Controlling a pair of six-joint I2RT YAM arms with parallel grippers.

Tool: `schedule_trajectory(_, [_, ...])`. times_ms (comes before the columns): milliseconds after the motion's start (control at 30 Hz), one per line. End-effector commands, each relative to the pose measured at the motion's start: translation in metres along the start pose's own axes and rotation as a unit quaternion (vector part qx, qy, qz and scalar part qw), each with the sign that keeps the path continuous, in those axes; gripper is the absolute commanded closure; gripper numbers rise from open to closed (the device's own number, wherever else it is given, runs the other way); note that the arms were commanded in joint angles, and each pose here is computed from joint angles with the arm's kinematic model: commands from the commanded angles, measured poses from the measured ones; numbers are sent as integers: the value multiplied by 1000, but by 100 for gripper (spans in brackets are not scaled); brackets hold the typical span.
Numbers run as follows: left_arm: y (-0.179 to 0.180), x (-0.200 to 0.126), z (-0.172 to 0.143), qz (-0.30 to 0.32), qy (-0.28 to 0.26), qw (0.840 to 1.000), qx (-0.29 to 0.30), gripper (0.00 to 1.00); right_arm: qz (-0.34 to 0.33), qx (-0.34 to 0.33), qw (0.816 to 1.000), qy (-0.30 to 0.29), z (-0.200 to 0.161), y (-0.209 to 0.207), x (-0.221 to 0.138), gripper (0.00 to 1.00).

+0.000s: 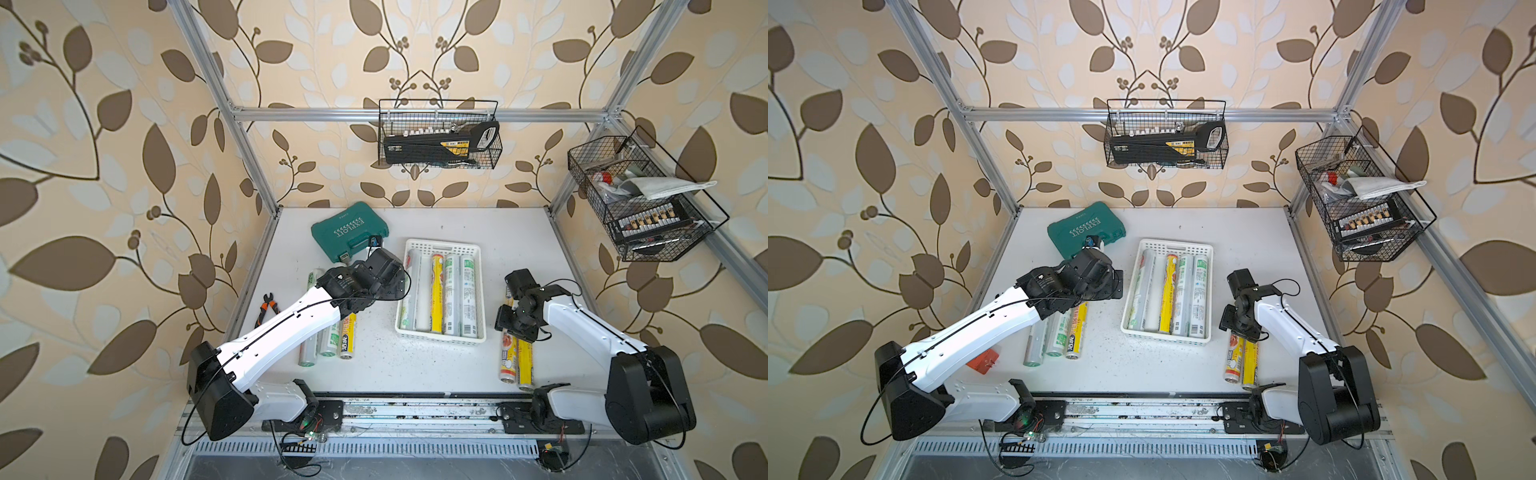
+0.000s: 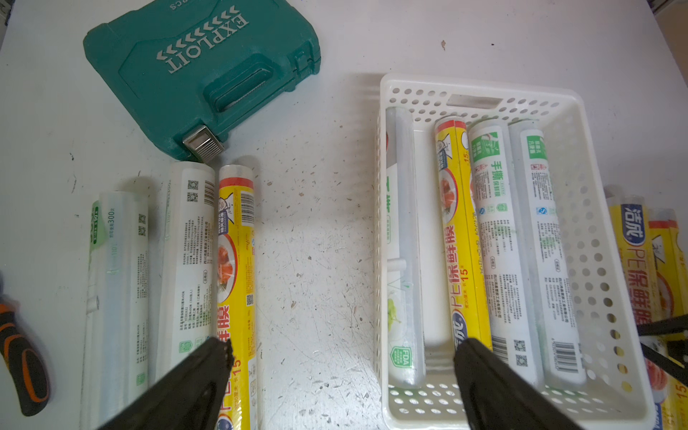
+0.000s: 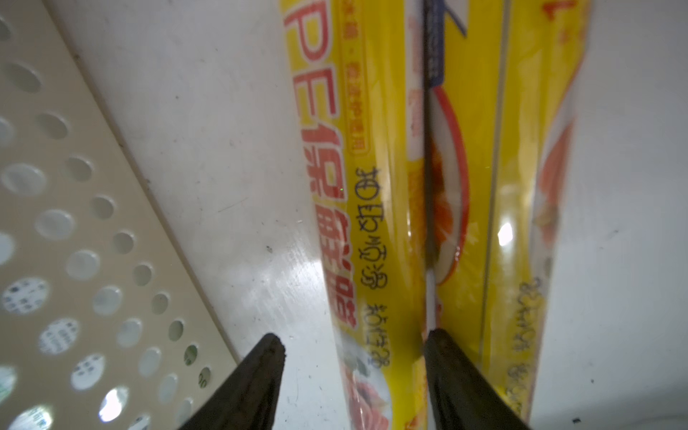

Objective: Put the plastic wrap into the basket
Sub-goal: Pick up the plastic wrap from the center of the board.

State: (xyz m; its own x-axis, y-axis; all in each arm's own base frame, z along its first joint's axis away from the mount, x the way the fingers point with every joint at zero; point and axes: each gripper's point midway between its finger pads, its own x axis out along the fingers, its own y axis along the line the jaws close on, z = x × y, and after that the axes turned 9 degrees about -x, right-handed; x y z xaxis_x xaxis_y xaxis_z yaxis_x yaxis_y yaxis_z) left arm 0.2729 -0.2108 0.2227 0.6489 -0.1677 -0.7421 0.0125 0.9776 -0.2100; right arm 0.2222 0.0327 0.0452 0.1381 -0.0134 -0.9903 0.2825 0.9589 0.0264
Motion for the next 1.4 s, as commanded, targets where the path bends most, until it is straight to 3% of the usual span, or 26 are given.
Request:
schedule_trajectory(0, [-4, -5, 5, -5, -7, 1000, 9, 1, 4, -9, 1000, 2, 0, 3, 6, 38])
schedule_trajectory(567, [-7, -2, 5, -6, 1, 1000, 7, 1, -16, -22, 1000, 15, 8, 3, 19, 42])
schedule_trajectory(800, [-9, -1, 4, -9, 2, 1000, 6, 1, -26, -26, 999, 10, 10, 1, 17, 59])
schedule_trajectory(1367, [0, -9, 4, -2, -5, 1000, 6, 1, -79, -67, 993, -48, 16, 13, -52, 63])
